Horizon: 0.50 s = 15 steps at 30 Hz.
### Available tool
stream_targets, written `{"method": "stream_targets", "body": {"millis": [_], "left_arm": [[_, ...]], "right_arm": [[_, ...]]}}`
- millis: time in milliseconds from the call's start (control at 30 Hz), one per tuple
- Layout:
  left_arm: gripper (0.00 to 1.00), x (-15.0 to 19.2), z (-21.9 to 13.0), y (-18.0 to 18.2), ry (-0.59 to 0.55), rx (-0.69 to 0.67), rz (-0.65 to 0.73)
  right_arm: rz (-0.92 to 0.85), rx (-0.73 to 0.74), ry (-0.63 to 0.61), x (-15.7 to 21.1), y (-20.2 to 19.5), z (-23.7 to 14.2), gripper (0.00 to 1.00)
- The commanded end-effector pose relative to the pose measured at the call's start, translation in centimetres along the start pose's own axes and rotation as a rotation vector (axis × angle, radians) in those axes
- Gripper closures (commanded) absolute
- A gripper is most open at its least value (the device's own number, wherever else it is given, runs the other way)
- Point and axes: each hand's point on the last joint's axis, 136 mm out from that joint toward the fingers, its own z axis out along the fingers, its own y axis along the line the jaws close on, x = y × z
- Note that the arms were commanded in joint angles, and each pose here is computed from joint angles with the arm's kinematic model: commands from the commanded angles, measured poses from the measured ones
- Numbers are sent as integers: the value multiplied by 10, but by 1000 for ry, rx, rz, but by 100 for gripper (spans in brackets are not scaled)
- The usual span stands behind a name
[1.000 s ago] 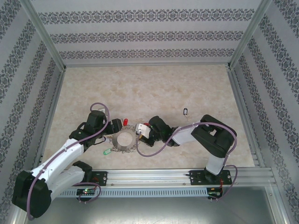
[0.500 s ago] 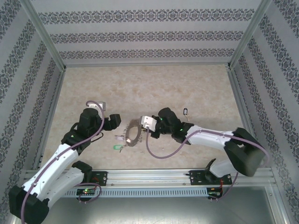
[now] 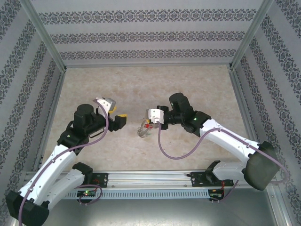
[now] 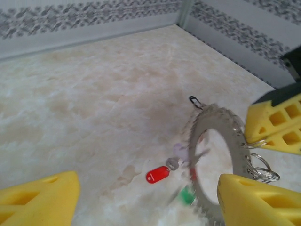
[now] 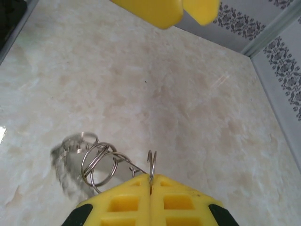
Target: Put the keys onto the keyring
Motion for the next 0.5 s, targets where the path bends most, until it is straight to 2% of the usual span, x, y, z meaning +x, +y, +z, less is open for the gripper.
{"method": "stream_targets", "body": {"millis": [0, 100, 233, 467], "left_arm": [[23, -12, -1, -15, -40, 95, 157], [27, -16, 7, -17, -77, 120, 193], [29, -24, 13, -22, -82, 167, 206], [34, -28, 16, -33, -103, 244, 201]], "right_arm": [[-45, -37, -86, -17, -4, -7, 100], [-32, -80, -94, -18, -3, -5, 100], [26, -118, -172, -34, -8, -9, 100], [26, -126, -165, -28, -1, -5, 100]]}}
